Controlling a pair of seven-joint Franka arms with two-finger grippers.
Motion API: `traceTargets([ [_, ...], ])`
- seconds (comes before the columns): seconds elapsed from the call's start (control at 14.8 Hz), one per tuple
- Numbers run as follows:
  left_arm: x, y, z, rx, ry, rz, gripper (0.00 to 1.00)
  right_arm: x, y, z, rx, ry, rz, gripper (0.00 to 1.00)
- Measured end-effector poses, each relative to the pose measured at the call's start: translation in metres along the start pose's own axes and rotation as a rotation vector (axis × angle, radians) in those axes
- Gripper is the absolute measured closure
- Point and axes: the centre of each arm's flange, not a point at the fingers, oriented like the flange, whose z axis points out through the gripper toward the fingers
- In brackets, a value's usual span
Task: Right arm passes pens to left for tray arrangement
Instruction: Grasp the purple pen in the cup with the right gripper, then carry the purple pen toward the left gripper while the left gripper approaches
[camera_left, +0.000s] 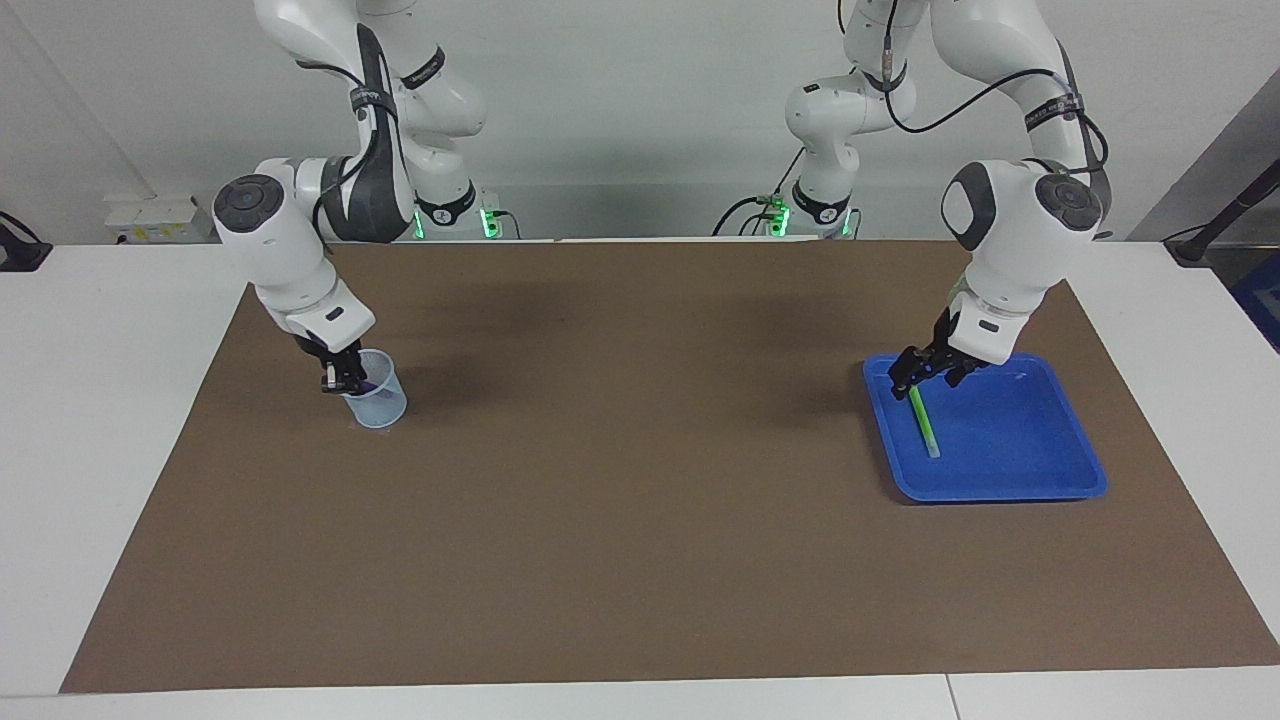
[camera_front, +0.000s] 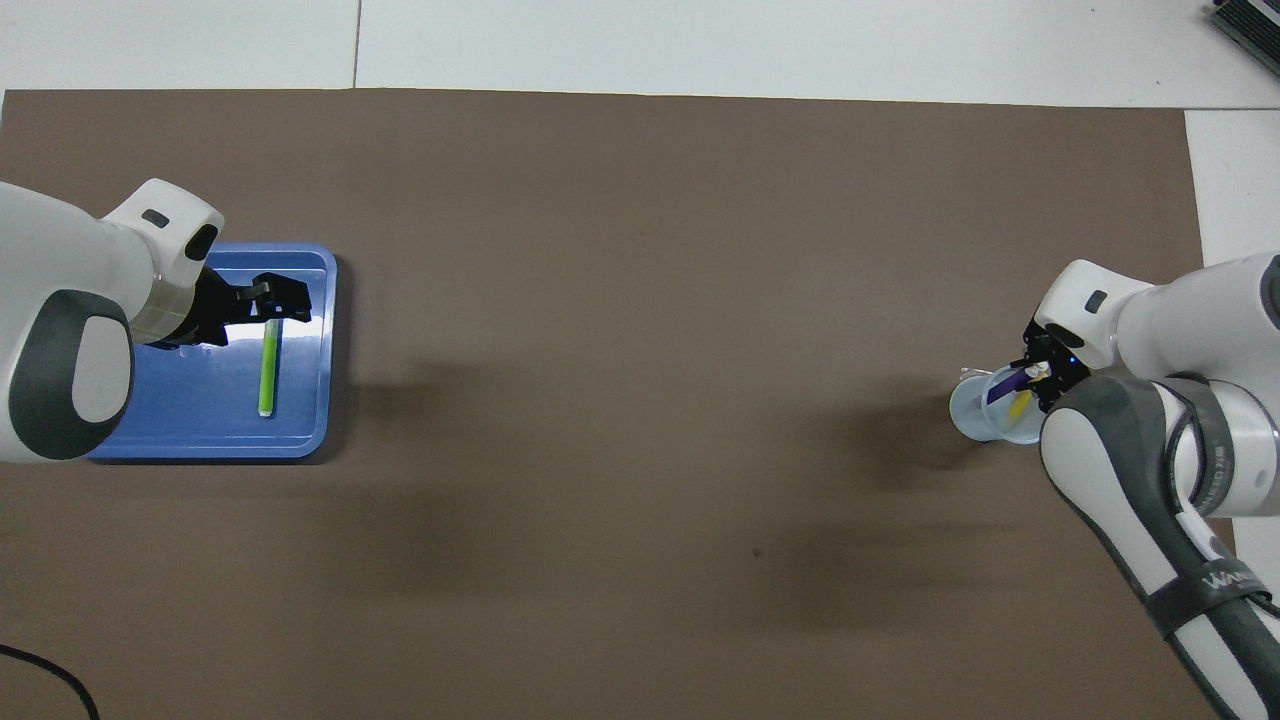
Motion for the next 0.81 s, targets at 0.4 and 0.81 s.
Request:
traceTargets([
  [0.4, -0.001, 0.009, -0.054, -0.116, -0.028, -0.113, 0.00, 0.003, -0.005, -0.053, 0.031, -0.009, 0.113, 0.81],
  [0.81, -0.023, 0.026, -0.085, -0.207, -0.078, -0.300, 0.00, 0.015, -0.016, -0.167, 0.083, 0.000, 0.359, 0.81],
])
